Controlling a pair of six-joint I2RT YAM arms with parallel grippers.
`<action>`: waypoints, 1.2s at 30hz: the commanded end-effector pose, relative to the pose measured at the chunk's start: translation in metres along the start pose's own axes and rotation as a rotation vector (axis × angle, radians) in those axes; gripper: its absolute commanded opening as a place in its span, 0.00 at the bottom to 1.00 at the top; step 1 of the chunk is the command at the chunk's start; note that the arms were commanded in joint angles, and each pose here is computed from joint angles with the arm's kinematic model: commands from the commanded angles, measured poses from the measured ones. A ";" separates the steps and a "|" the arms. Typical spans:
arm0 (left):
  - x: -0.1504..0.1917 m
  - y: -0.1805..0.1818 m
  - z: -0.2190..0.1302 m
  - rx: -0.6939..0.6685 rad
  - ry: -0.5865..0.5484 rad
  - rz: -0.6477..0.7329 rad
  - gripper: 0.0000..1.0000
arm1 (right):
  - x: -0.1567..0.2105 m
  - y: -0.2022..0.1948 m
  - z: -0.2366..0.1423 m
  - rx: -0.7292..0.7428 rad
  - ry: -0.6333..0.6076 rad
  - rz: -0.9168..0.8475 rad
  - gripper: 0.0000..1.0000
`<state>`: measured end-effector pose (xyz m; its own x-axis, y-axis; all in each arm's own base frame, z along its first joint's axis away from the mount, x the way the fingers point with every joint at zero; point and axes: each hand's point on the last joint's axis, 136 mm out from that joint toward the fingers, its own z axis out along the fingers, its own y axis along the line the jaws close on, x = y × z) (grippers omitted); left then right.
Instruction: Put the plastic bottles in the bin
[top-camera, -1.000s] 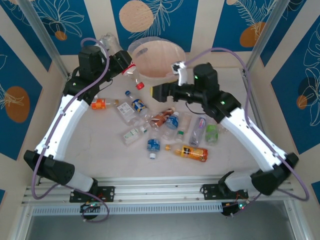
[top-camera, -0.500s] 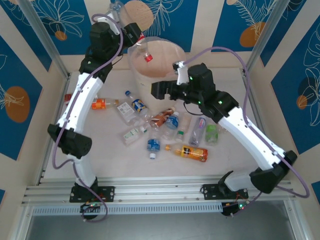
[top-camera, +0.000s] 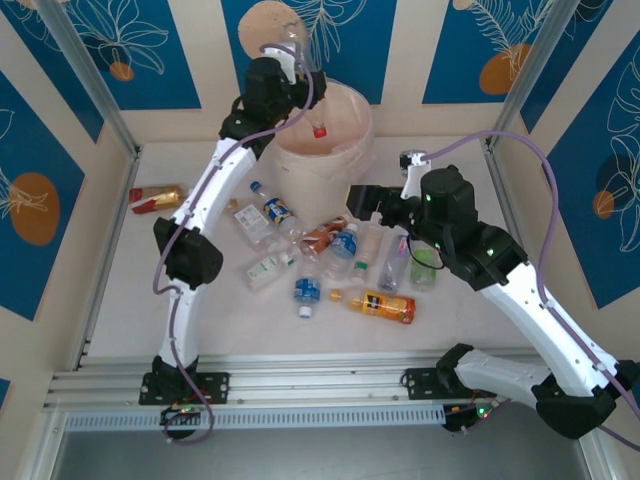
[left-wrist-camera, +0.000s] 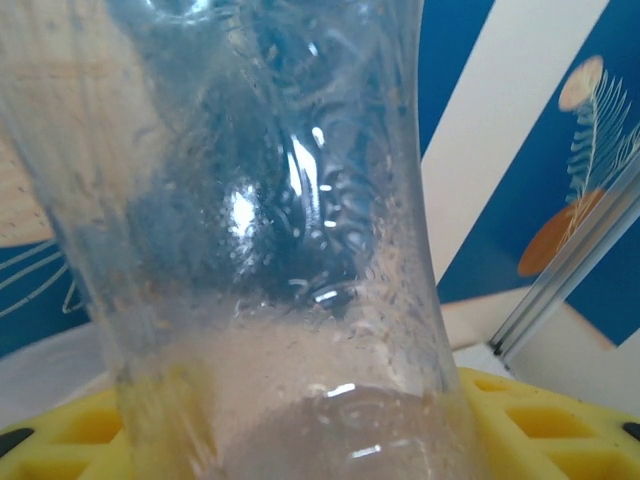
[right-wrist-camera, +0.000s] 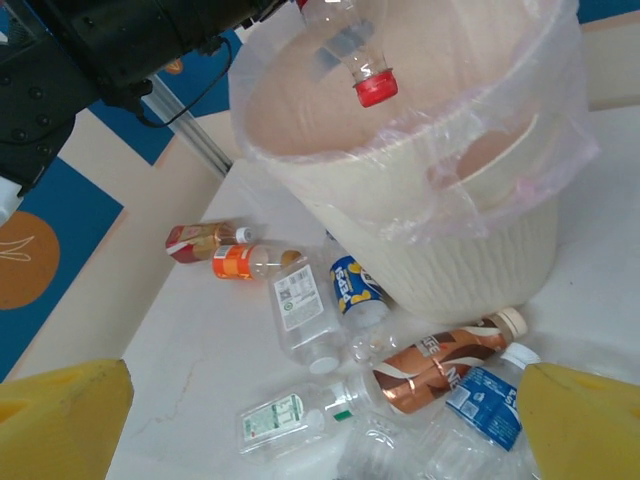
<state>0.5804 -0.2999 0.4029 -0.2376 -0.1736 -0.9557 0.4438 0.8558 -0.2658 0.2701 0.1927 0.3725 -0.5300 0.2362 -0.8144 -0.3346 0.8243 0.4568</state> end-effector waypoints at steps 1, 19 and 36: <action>-0.006 -0.011 0.004 0.009 -0.031 0.102 0.60 | 0.007 -0.015 -0.005 0.051 -0.013 0.037 0.99; 0.039 -0.006 0.018 -0.021 0.086 0.149 0.81 | 0.023 -0.056 -0.021 0.183 -0.015 0.086 0.99; -0.069 -0.027 -0.094 -0.086 -0.021 0.120 0.99 | 0.087 -0.146 -0.031 0.507 0.215 0.304 1.00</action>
<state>0.5500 -0.2926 0.3988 -0.2832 0.0035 -0.9591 0.4129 0.9030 -0.1186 0.2673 0.0872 0.2795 -0.6353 0.3955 -0.6633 0.1409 0.9038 0.4040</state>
